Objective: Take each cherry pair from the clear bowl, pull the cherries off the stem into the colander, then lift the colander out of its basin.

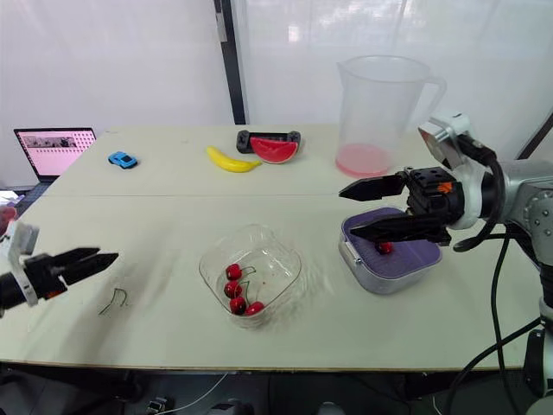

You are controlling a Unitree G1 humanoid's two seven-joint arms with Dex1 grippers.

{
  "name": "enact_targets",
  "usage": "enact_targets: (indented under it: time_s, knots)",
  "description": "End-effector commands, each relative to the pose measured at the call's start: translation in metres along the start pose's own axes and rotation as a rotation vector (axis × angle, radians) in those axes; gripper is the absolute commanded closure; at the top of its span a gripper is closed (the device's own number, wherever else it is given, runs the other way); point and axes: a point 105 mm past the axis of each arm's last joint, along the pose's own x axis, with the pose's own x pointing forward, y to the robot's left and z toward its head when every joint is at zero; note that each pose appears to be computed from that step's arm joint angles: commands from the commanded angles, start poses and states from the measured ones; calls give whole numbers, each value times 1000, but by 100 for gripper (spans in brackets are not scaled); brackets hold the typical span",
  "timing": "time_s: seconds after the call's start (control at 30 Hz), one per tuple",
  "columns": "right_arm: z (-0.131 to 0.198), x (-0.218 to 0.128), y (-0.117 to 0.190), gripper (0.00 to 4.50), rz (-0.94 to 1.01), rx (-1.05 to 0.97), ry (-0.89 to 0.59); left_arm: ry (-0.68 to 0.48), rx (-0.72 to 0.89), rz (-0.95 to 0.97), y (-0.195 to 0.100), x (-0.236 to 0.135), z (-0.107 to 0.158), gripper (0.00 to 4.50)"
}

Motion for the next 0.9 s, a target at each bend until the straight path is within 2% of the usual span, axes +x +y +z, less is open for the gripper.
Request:
enact_targets:
  time_s: [0.03, 0.17, 0.3, 0.4, 0.47, 0.57, 0.77, 0.9]
  knots:
    - [8, -1, 7, 0, -11, -33, 7, -38, 174, -179, -37, 7, 39, 8]
    - [0, 5, 6, 0, -50, -24, 24, 13, 339, -395, -81, 24, 53, 8]
    - [-9, 15, 3, 0, -119, -47, 63, 11, 394, -520, -107, 35, 60, 8]
    - [-14, 17, -11, 0, -261, -91, 106, 51, 412, -596, -122, 35, 57, 8]
    - [-20, 22, -12, 0, -296, -135, 165, 55, 409, -619, -127, 33, 55, 8]
    - [-19, 40, -10, 0, -282, -216, 178, 54, 407, -619, -129, 30, 52, 8]
    - [-32, 92, -14, 0, -185, -214, 251, 37, 418, -595, -132, 27, 44, 8]
    - [-43, 120, -25, 0, -158, -157, 384, 52, 421, -556, -128, 22, 41, 8]
